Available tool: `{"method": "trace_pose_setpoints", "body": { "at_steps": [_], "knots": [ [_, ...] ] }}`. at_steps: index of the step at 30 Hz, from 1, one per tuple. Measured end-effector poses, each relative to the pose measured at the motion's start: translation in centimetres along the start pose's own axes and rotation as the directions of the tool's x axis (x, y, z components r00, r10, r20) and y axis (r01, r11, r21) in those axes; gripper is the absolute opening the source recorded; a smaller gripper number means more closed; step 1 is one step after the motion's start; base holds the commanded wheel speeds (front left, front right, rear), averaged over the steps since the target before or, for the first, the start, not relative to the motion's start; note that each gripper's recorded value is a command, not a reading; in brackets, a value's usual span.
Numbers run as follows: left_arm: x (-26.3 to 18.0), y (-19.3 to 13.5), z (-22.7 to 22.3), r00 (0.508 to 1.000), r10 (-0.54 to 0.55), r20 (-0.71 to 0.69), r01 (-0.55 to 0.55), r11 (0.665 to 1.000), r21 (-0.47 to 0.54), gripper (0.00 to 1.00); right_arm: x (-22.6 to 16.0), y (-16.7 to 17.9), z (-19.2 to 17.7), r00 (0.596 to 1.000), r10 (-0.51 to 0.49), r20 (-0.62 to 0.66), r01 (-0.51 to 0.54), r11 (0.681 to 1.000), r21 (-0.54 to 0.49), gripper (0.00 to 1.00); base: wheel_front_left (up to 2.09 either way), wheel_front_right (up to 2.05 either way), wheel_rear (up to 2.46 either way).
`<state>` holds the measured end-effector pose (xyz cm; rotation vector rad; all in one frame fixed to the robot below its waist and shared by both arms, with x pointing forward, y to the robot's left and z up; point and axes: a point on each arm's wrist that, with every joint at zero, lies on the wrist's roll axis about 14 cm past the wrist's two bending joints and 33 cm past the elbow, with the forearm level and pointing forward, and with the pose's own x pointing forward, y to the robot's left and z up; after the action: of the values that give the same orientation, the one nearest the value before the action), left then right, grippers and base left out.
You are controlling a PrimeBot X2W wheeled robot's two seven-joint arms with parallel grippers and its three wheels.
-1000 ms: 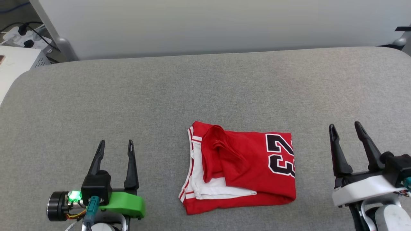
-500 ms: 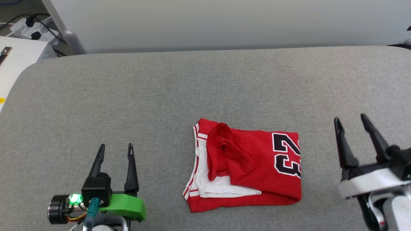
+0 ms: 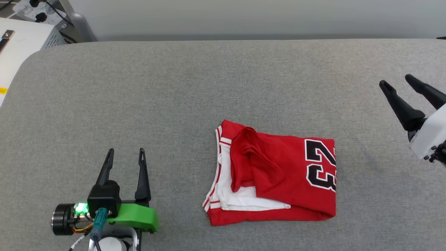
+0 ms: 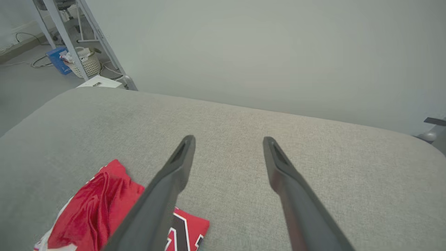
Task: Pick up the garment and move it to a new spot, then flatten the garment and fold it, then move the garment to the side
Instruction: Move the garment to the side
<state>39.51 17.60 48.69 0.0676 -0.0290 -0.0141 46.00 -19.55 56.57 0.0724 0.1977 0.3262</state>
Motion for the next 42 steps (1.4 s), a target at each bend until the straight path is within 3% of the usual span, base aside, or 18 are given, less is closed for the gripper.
{"method": "trace_pose_setpoints", "body": {
  "at_steps": [4,9,12,19,28,30,38,42],
  "knots": [
    [0.4,0.1,-0.1,1.000,0.005,-0.001,-0.005,1.000,-0.004,1.00,0.0,1.0,-4.2,0.969,0.088,-0.232,-0.057,0.989,0.135,1.00,0.00,0.00,0.00],
    [0.9,0.1,-0.4,1.000,0.008,-0.006,-0.009,1.000,-0.002,1.00,-1.5,2.8,-10.6,0.853,0.209,-0.478,-0.074,0.956,0.285,1.00,0.00,0.00,0.00],
    [1.3,0.3,-0.6,1.000,0.013,-0.010,-0.013,1.000,-0.003,1.00,-2.0,3.3,-13.3,0.796,0.242,-0.554,-0.059,0.943,0.328,1.00,0.00,0.00,0.00],
    [2.1,0.9,-1.7,0.999,0.032,-0.034,-0.032,0.999,0.001,1.00,-1.3,6.1,-18.4,0.692,0.338,-0.638,-0.046,0.903,0.428,1.00,0.00,0.00,0.00],
    [2.5,1.7,-2.7,0.997,0.052,-0.061,-0.051,0.999,0.012,1.00,0.7,8.5,-20.7,0.650,0.393,-0.650,-0.090,0.890,0.448,1.00,0.00,0.00,0.00],
    [2.4,1.8,-2.6,0.997,0.055,-0.061,-0.054,0.998,0.012,1.00,0.9,8.7,-20.5,0.662,0.392,-0.639,-0.103,0.892,0.441,0.00,0.00,0.00,0.00],
    [2.3,1.7,-1.8,0.998,0.053,-0.041,-0.053,0.999,0.006,1.00,1.5,8.8,-18.0,0.748,0.365,-0.555,-0.162,0.910,0.381,0.00,0.00,0.00,0.00],
    [2.2,0.5,-2.0,0.999,0.020,-0.045,-0.020,1.000,-0.006,1.00,2.1,7.6,-13.3,0.823,0.319,-0.469,-0.243,0.945,0.217,0.00,0.00,0.00,0.00]
  ]
}}
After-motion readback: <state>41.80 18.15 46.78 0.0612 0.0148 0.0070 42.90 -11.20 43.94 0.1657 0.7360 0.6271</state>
